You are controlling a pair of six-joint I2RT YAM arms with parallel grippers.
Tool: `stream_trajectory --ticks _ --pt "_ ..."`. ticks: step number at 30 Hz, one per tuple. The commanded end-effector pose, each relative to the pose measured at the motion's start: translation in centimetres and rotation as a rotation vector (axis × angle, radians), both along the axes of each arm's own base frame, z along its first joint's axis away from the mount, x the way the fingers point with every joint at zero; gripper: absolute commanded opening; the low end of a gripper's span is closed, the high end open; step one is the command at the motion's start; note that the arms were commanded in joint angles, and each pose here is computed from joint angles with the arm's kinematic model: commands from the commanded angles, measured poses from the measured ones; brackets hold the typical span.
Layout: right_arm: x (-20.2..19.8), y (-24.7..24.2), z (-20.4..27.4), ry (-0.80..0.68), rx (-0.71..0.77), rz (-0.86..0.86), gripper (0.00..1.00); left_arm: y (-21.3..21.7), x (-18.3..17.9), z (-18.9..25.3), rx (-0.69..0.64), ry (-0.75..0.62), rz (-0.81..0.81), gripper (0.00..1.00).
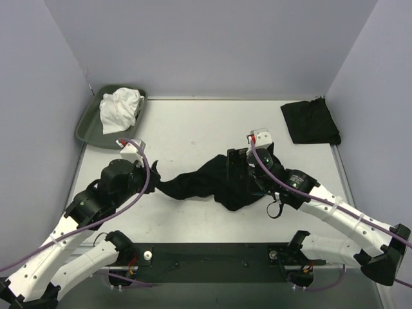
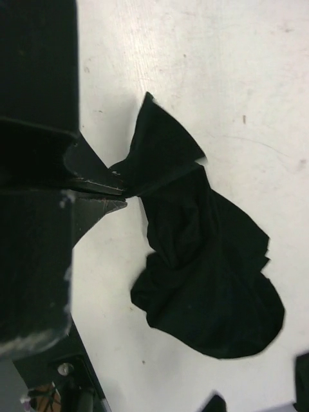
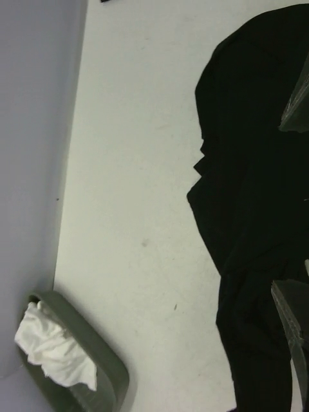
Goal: Fold and stack the t-shirts
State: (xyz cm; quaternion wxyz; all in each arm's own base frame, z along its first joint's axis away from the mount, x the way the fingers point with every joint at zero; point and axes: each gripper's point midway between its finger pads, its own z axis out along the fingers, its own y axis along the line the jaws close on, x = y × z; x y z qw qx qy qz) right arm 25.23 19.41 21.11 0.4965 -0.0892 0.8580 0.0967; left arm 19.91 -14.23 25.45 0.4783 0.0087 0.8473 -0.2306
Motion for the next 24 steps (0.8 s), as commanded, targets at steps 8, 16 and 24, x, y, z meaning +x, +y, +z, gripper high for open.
stream_trajectory --ticks 8,16,24 --pt "8.5 0.3 3.2 0.031 -0.056 -0.108 1.00 1.1 -1.4 3.9 -0.033 -0.103 -0.031 0.00" --pt "16.0 5.5 -5.2 0.244 -0.057 -0.095 0.98 1.5 -3.1 4.8 -0.073 -0.119 -0.064 0.00" --pt "15.8 5.6 -13.7 0.422 -0.132 -0.103 0.98 1.5 -5.2 6.8 -0.148 -0.152 -0.124 0.00"
